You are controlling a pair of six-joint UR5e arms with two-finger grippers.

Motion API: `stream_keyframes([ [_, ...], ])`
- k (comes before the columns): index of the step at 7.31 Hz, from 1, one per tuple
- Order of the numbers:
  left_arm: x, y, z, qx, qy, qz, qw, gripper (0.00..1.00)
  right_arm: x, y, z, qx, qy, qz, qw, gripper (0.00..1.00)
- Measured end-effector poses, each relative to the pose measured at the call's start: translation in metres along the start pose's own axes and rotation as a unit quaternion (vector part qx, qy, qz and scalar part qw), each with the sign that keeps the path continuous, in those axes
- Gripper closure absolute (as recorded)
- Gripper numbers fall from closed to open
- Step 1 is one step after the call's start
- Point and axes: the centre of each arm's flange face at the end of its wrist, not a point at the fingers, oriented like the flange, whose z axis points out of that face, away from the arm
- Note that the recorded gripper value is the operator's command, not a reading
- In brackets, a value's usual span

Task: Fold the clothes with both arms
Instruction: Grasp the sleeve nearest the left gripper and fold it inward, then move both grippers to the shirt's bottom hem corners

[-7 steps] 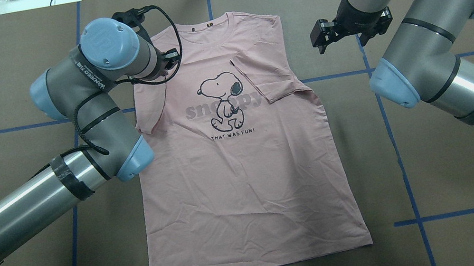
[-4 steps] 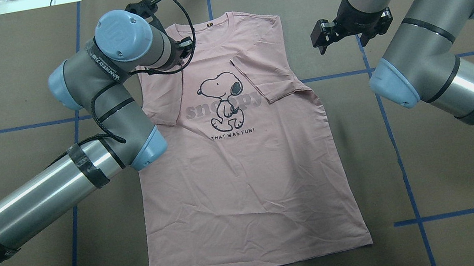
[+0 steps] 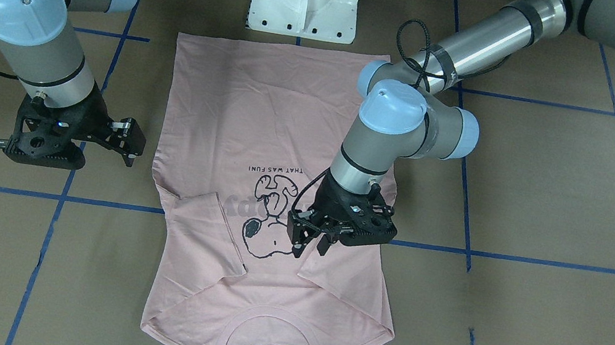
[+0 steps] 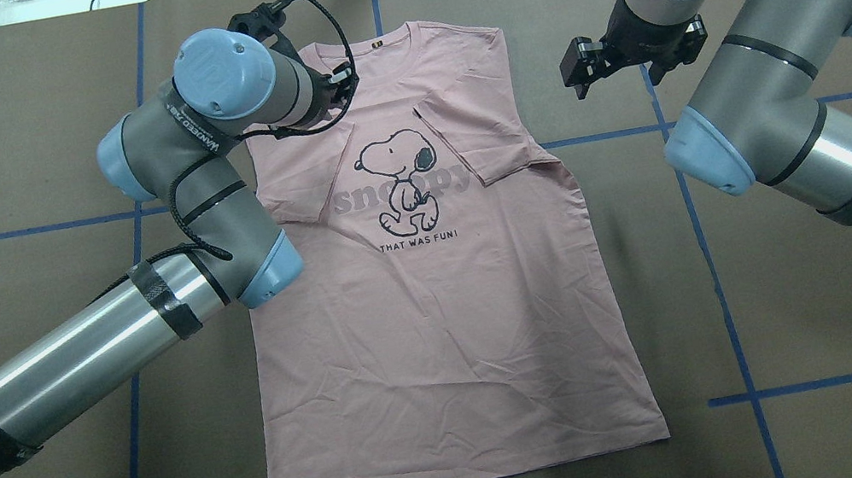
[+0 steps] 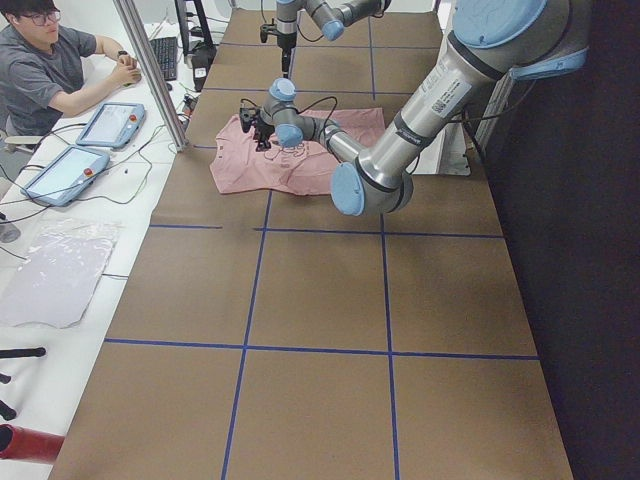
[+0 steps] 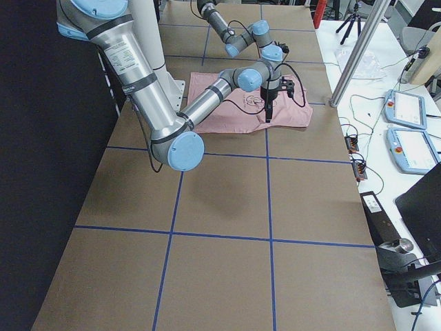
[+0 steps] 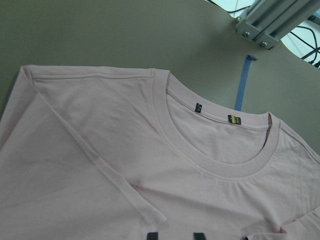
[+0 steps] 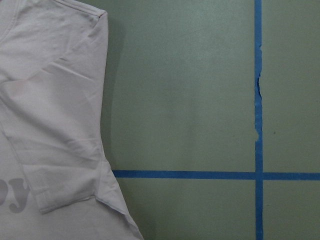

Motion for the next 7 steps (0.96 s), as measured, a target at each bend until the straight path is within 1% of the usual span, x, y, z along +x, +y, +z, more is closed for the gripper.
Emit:
stream_keyframes([
  [1, 0.0, 0.006, -0.004, -0.005, 0.006, 0.004, 1.0, 0.0, 0.001, 0.002, 0.001, -0.001, 0.0, 0.0, 1.0, 0.0],
  [2, -0.005, 0.014, -0.018, -0.022, 0.013, 0.009, 0.9996, 0.0, 0.002, 0.01, 0.0, -0.001, -0.002, 0.001, 1.0, 0.0],
  [3, -0.013, 0.023, -0.04, -0.044, 0.01, 0.014, 0.9989, 0.0, 0.003, 0.032, 0.0, -0.005, -0.007, 0.005, 0.9999, 0.0],
  [4, -0.023, 0.034, -0.065, -0.058, -0.011, 0.024, 0.998, 0.0, 0.001, 0.066, 0.002, -0.007, -0.011, 0.015, 0.9998, 0.0],
  [5, -0.034, 0.05, -0.09, -0.063, -0.036, 0.038, 0.9966, 0.0, -0.006, 0.105, 0.008, -0.002, -0.014, 0.024, 0.9996, 0.0],
  [6, -0.048, 0.07, -0.112, -0.065, -0.055, 0.055, 0.9949, 0.0, -0.014, 0.144, 0.019, 0.008, -0.023, 0.037, 0.999, 0.0],
  [7, -0.067, 0.089, -0.127, -0.067, -0.069, 0.068, 0.9931, 0.0, -0.019, 0.184, 0.036, 0.015, -0.037, 0.052, 0.9979, 0.0],
])
